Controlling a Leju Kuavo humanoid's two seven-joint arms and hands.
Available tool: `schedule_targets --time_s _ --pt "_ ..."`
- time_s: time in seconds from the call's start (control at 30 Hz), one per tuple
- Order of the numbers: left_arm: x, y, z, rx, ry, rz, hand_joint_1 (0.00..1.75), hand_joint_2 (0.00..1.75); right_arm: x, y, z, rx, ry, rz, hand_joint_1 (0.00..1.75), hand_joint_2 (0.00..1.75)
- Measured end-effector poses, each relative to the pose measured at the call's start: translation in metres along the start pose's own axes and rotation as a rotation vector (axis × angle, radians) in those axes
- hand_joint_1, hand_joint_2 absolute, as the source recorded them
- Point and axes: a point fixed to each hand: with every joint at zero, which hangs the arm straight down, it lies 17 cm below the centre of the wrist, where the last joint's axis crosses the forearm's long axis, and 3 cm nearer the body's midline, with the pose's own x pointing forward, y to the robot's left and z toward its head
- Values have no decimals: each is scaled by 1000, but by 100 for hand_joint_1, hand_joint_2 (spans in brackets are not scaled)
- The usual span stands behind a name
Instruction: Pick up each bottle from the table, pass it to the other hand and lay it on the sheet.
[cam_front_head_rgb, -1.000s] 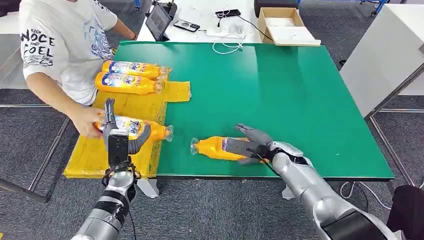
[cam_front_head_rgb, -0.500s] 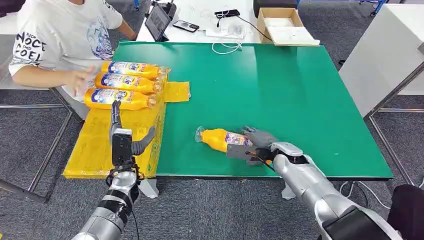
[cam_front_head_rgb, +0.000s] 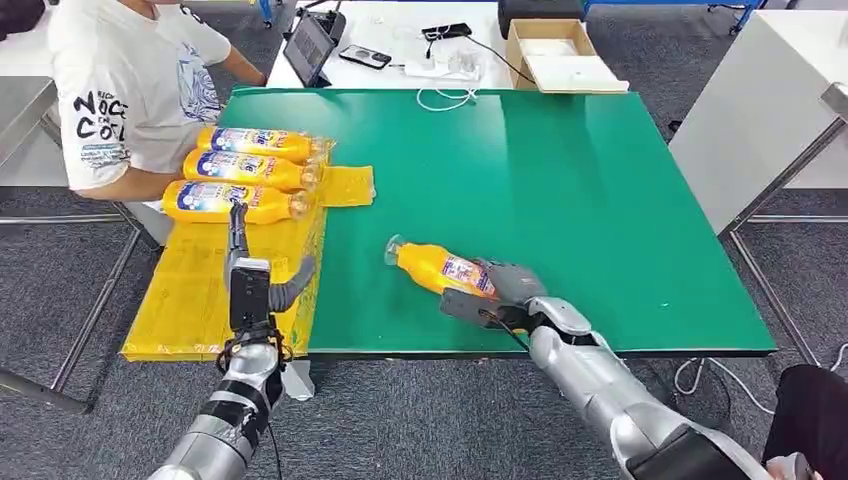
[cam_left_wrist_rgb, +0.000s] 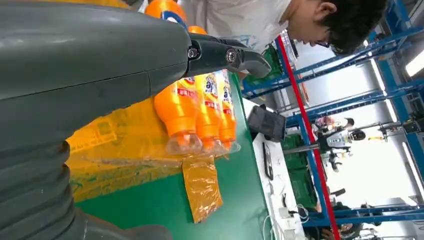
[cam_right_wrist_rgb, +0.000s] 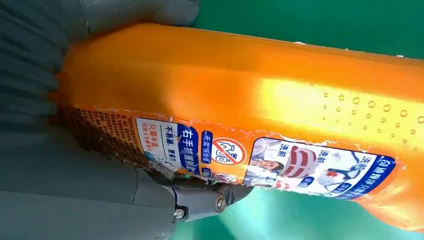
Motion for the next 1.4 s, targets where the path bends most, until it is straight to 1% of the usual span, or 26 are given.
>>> schedule_targets --time_s 0.03,0.07,0.1,0.13,0.2,0.27,0.37,0.4,0.43,0.5,0.57,0.63,0.7,0.8,0.93,1.27,1.4 --pt "0 0 0 0 0 -1 0 175 1 1 0 -5 -4 -6 175 175" --pt "0 0 0 0 0 0 0 175 8 -3 -1 -36 -28 -23 175 175" --pt "0 -2 1 -4 2 4 0 175 18 -10 0 -105 -73 -62 175 175" --pt "-1 -3 3 -8 5 8 0 175 27 -20 6 -209 -112 -109 175 175" --pt "-2 -5 9 -17 10 11 0 175 40 -30 18 -354 -125 -180 175 175" --pt "-3 -6 13 -21 16 13 0 175 49 -30 25 -392 -131 -228 175 175" --pt "-3 -7 16 -23 22 21 0 175 55 -40 33 -439 -143 -270 175 175" --pt "-4 -10 16 -32 34 47 0 175 55 -48 37 -476 -157 -281 175 175" --pt "-7 -15 17 -52 65 108 0 175 61 -65 49 -579 -201 -295 175 175" --pt "-9 -32 22 -113 121 232 0 175 72 -111 86 -851 -272 -290 175 175" --pt "-6 -49 26 -167 165 333 0 175 82 -149 118 -1038 -307 -259 175 175" --pt "-2 -65 31 -215 208 429 0 175 90 -167 140 -1126 -345 -227 175 175" --pt "3 -77 36 -265 240 525 0 175 91 -177 160 -1200 -367 -219 175 175" --pt "19 -93 41 -342 256 652 0 175 88 -186 178 -1267 -366 -217 175 175" --pt "31 -100 45 -388 252 720 0 175 80 -190 188 -1305 -349 -227 175 175" --pt "39 -102 44 -401 242 742 0 175 74 -193 195 -1330 -331 -234 175 175" --pt "60 -112 55 -500 248 906 0 175 76 -192 194 -1324 -340 -229 175 175"
